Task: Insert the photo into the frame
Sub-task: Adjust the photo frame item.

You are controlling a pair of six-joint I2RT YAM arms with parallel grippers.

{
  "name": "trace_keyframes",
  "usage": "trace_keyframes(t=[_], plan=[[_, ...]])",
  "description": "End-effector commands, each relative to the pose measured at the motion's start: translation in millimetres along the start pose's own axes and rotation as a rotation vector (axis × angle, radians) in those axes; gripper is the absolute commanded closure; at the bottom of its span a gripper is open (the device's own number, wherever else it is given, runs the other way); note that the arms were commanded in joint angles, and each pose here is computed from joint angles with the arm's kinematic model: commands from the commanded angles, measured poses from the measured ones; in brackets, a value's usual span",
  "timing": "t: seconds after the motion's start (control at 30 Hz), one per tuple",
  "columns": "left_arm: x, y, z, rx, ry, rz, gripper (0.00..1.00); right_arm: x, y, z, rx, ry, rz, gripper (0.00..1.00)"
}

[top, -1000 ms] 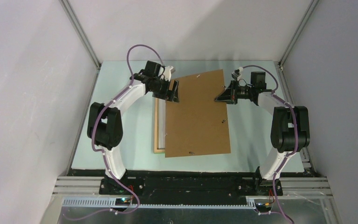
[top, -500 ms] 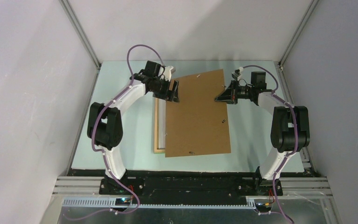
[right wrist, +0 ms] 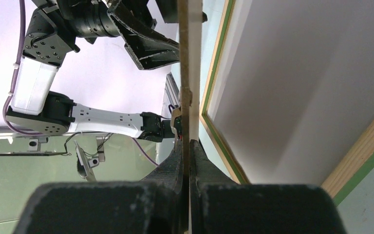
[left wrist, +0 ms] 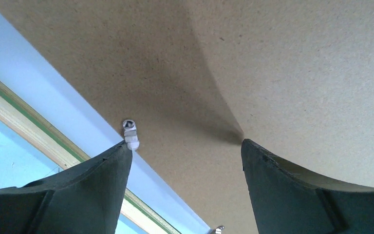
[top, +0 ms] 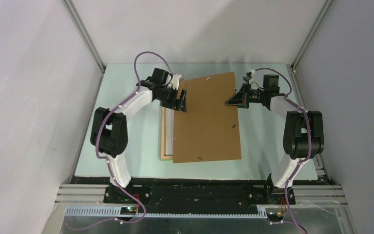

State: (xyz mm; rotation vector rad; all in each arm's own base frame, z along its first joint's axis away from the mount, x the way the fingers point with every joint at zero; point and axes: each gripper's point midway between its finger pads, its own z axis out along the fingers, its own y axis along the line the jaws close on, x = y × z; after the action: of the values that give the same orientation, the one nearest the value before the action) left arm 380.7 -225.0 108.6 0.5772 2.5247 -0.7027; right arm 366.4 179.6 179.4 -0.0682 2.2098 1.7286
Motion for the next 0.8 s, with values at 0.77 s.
trace_keyframes(t=[0.77], plan=[[48.7,-41.5,-46.0,0.094,-0.018,0.161,0.07,-12.9,30.0,-20.5,-0.073,-0.023,-0.061,1.0]])
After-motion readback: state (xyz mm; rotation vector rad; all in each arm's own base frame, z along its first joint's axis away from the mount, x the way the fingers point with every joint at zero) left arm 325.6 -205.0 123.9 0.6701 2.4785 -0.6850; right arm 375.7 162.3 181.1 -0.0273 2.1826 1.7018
